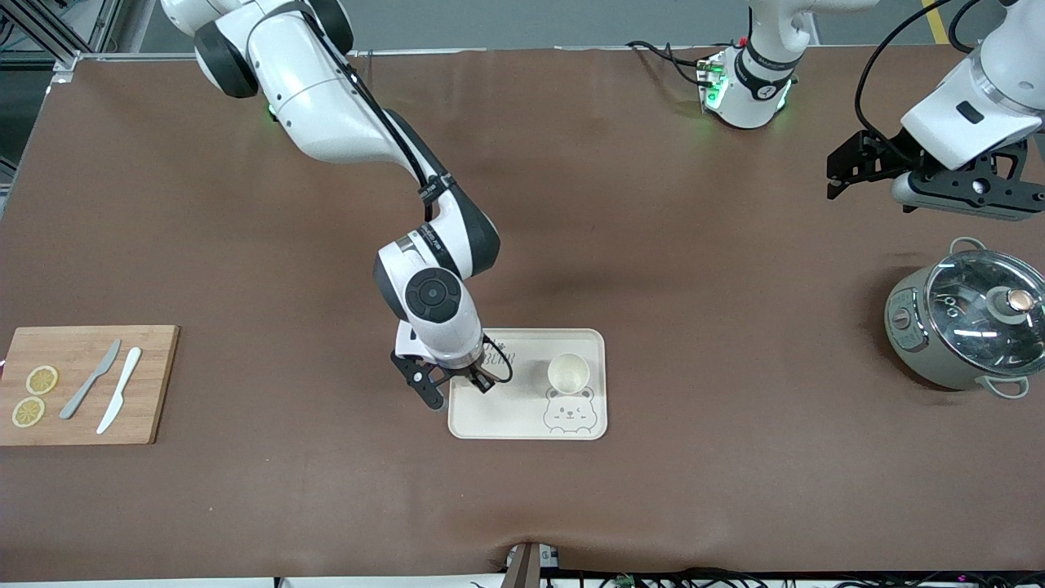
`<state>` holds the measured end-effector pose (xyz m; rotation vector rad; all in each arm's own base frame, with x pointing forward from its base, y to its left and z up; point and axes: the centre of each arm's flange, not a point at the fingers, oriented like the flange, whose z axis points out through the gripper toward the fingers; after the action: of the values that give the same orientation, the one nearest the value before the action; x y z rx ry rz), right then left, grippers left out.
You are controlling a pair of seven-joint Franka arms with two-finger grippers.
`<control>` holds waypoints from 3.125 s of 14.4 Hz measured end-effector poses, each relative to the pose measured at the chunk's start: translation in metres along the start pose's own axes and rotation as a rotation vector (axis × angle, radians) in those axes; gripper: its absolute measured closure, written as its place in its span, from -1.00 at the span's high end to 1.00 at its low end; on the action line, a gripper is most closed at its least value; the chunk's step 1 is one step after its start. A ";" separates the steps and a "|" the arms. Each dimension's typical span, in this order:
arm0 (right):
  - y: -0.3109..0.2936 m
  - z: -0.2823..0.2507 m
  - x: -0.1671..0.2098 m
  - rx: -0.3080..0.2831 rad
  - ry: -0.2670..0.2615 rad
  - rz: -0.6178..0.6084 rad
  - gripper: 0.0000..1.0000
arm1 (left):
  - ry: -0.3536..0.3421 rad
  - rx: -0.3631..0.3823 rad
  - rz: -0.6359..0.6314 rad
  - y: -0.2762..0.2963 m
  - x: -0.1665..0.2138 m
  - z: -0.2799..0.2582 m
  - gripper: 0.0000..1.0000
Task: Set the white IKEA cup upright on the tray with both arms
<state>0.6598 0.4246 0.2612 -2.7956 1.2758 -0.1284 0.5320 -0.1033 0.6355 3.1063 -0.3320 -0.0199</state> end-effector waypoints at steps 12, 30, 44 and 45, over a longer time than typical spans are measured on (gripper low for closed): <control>-0.008 0.018 -0.020 0.018 0.018 -0.002 -0.93 | -0.009 -0.001 -0.002 -0.001 0.003 0.005 1.00; -0.013 -0.042 -0.005 -0.008 0.041 0.011 1.00 | -0.014 -0.001 -0.006 -0.004 0.004 0.008 1.00; 0.078 -0.275 0.156 -0.115 -0.026 -0.234 1.00 | -0.017 0.018 -0.007 -0.006 0.005 0.009 1.00; 0.097 -0.287 0.183 -0.132 -0.042 -0.262 1.00 | -0.018 0.018 -0.008 -0.006 0.005 0.009 1.00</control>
<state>0.6772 0.2153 0.5462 -3.0487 0.9356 0.0025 0.5380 -0.0982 0.6261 3.1272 -0.3228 -0.0445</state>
